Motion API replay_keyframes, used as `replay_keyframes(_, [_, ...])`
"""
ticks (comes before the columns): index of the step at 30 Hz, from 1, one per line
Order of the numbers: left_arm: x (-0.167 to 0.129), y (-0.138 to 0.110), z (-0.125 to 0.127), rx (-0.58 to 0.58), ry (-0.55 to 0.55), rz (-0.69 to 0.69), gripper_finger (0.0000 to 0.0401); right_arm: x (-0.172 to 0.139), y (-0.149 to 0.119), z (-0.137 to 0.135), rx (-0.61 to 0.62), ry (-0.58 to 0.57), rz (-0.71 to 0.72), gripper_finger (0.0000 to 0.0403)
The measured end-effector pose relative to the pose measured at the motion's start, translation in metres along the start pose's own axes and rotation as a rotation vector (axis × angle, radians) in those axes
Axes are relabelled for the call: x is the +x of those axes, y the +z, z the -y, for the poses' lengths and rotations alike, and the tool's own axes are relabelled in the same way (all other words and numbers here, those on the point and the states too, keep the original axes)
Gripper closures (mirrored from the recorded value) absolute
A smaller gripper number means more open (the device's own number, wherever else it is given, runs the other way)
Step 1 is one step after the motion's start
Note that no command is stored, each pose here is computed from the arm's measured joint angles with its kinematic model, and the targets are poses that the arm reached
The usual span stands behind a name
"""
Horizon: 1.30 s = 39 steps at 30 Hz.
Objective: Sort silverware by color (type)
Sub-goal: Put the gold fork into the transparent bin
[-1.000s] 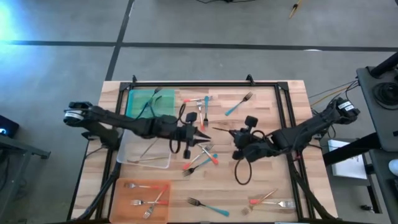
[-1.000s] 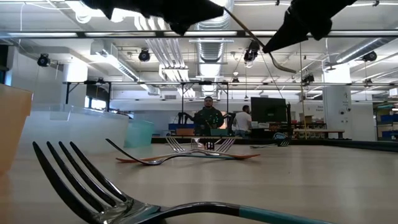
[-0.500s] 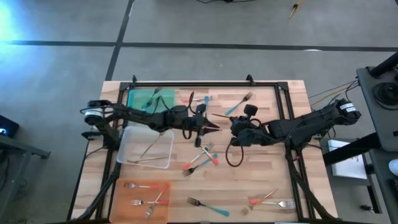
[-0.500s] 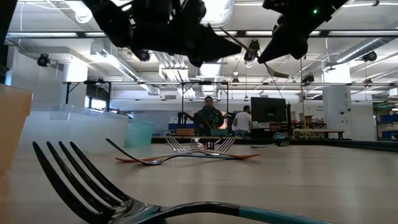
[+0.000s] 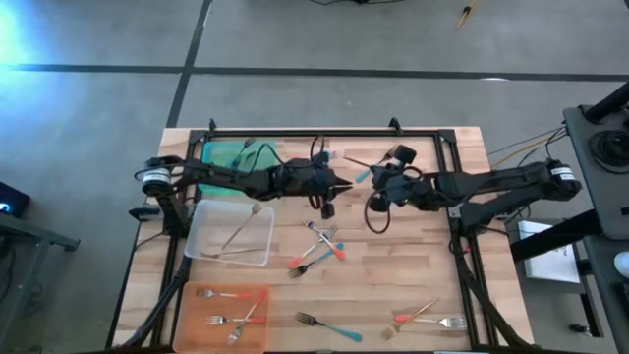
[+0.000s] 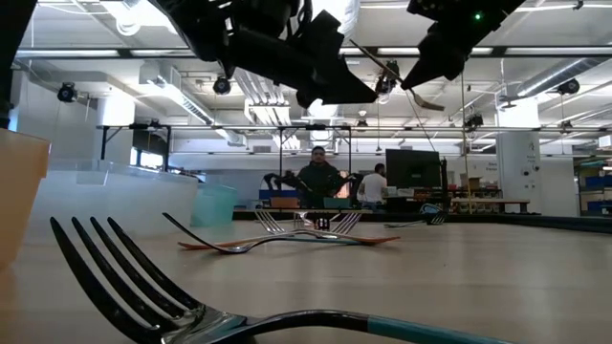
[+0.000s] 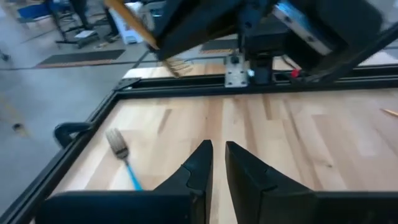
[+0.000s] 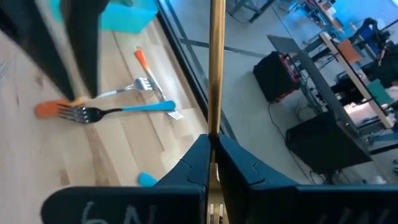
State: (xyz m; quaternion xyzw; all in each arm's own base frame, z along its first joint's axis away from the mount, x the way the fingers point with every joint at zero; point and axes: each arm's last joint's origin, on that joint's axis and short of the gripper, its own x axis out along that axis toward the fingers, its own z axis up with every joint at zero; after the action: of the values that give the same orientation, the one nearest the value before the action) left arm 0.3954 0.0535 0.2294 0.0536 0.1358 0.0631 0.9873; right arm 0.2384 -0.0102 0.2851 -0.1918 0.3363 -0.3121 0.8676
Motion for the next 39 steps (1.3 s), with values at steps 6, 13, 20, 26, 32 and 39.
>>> replay_keyframes(6, [0.000,-0.001,-0.019,-0.022,0.000,-0.004,0.0349,0.000,-0.001,0.014,0.047,-0.024,0.002,0.0391])
replay_keyframes(13, [-0.002,0.001,-0.039,-0.044,0.056,0.040,0.0281,0.013,-0.004,0.011,0.126,0.034,-0.029,0.0390])
replay_keyframes(20, [-0.003,0.012,-0.046,-0.040,0.085,0.159,0.0234,0.027,0.001,0.006,0.111,-0.038,-0.008,0.0390])
replay_keyframes(26, [-0.006,0.018,-0.053,-0.056,0.108,0.237,0.0231,0.030,0.011,0.010,0.123,-0.065,0.071,0.0391])
replay_keyframes(32, [-0.008,0.025,-0.060,-0.101,0.124,0.316,0.0235,0.032,0.016,0.010,0.129,-0.072,0.113,0.0391])
replay_keyframes(39, [-0.011,0.030,-0.063,-0.124,0.130,0.377,0.0236,0.034,0.018,0.009,0.117,-0.071,0.122,0.0391])
